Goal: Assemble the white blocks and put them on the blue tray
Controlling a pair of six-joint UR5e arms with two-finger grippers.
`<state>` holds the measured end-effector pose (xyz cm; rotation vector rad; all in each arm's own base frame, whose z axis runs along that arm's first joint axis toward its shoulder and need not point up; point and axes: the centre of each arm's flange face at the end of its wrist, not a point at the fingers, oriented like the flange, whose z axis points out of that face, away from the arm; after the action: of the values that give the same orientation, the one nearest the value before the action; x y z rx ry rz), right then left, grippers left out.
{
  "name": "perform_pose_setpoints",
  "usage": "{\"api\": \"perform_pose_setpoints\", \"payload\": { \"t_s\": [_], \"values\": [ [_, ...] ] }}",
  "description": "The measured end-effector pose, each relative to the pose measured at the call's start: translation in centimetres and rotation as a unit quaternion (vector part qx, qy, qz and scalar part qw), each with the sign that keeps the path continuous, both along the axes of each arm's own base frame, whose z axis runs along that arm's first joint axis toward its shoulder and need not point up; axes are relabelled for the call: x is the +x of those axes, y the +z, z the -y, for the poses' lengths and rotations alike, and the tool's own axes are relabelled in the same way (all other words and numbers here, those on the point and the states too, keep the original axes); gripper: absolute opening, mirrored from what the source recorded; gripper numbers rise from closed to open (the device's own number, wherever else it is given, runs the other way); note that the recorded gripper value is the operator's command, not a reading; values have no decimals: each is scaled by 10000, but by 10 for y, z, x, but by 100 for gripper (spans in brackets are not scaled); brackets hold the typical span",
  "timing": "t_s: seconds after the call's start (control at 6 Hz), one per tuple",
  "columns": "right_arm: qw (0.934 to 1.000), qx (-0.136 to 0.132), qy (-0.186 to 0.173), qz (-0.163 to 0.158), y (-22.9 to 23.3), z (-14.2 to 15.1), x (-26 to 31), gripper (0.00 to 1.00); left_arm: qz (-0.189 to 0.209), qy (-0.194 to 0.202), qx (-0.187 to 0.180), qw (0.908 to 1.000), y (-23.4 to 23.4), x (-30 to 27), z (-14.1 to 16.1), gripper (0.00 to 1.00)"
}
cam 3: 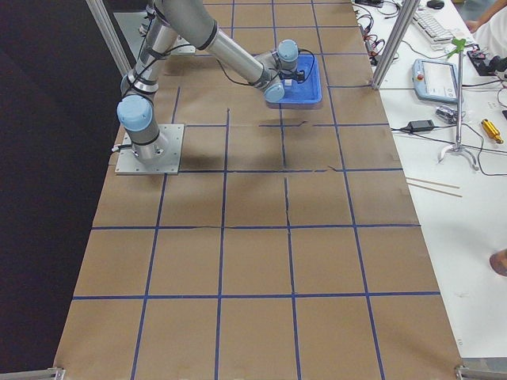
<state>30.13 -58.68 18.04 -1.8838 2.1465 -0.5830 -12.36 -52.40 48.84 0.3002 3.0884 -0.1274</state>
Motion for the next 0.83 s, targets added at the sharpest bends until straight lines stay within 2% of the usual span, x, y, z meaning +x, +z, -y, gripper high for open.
{"api": "perform_pose_setpoints", "payload": {
  "t_s": [0.33,0.5,0.67,0.83],
  "values": [
    [9987,388,-159,-296,40,9,-17,100,0,1,-10,10000,1,0,0,99],
    [9958,605,-391,-571,66,11,-39,100,0,1,-11,10000,1,0,0,99],
    [9895,819,-854,-825,96,9,-69,100,0,-2,-15,10000,2,-1,0,99],
    [9769,1038,-1582,-996,125,4,-96,100,-4,3,-19,10000,2,-1,0,99]
  ]
}}
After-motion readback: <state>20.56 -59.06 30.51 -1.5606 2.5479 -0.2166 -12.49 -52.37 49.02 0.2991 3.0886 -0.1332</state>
